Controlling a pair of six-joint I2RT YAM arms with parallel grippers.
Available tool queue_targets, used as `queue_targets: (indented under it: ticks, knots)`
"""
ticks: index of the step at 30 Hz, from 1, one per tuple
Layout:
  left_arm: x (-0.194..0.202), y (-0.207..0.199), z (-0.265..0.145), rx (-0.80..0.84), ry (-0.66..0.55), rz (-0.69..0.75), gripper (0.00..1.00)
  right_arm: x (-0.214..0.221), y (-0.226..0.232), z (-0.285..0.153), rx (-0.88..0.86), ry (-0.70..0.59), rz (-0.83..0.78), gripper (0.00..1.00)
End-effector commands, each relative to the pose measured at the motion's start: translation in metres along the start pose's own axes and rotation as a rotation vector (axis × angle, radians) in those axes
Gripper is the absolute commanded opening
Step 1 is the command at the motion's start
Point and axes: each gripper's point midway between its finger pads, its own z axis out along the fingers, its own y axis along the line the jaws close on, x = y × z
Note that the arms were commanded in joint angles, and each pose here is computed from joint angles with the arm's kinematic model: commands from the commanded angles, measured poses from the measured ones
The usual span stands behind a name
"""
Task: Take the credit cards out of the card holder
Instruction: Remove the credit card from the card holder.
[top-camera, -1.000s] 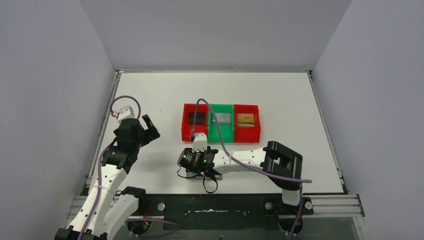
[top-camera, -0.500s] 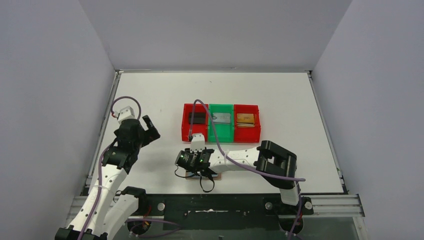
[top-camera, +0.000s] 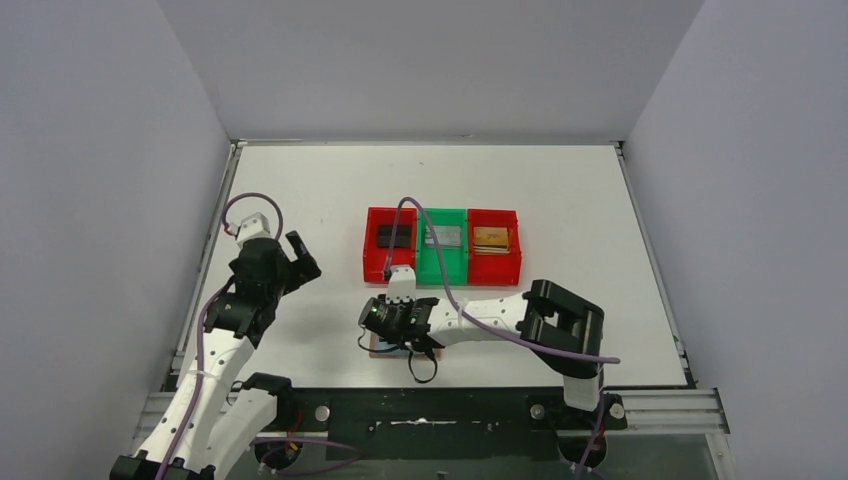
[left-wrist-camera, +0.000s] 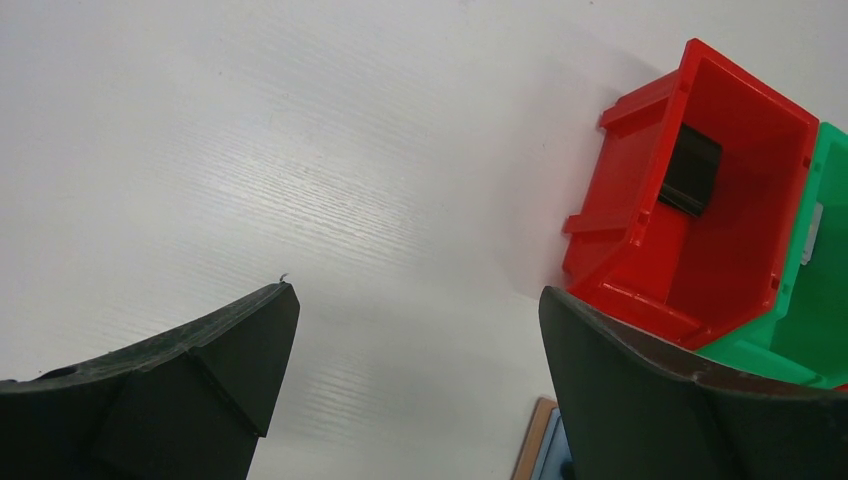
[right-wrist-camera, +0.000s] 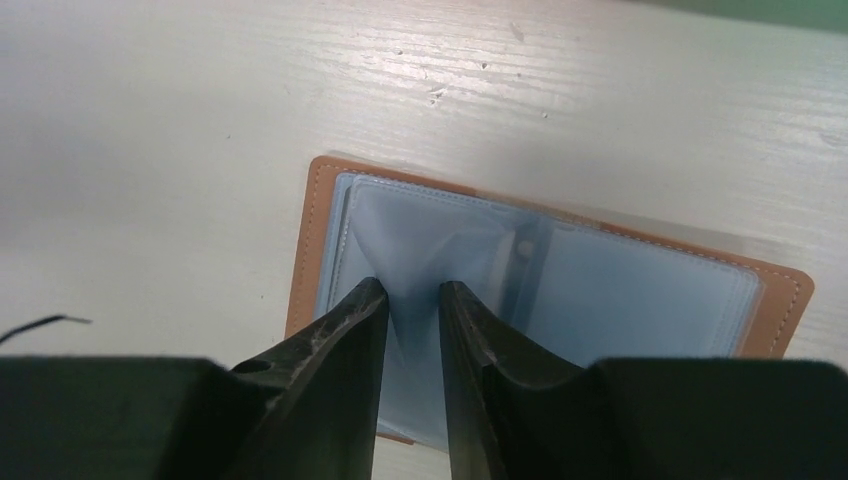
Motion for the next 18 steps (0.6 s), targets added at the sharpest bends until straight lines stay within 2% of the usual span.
queue_targets:
  ticks: [1, 2, 3, 5, 11, 18]
  knots:
    - [-0.011, -0.008, -0.001, 0.036, -0.035, -0.013, 0.93, -0.021, 0.012, -0.016, -0.098, -0.047, 0.051, 0.37]
    - [-0.011, -0.008, -0.001, 0.037, -0.034, -0.013, 0.93, -0.021, 0.012, -0.016, -0.097, -0.046, 0.055, 0.47]
    - [-0.011, -0.008, -0.001, 0.037, -0.035, -0.012, 0.93, -0.021, 0.011, -0.015, -0.09, -0.041, 0.052, 0.52]
    - [-0.011, -0.008, -0.002, 0.038, -0.036, -0.011, 0.93, -0.018, 0.008, -0.012, -0.061, -0.032, 0.034, 0.59]
    - [-0.011, -0.008, -0.002, 0.036, -0.037, -0.013, 0.93, -0.003, -0.003, 0.0, 0.064, 0.015, -0.024, 0.61]
    - [-0.011, -0.007, -0.002, 0.037, -0.038, -0.013, 0.93, 0.007, -0.012, 0.008, 0.124, 0.038, -0.036, 0.61]
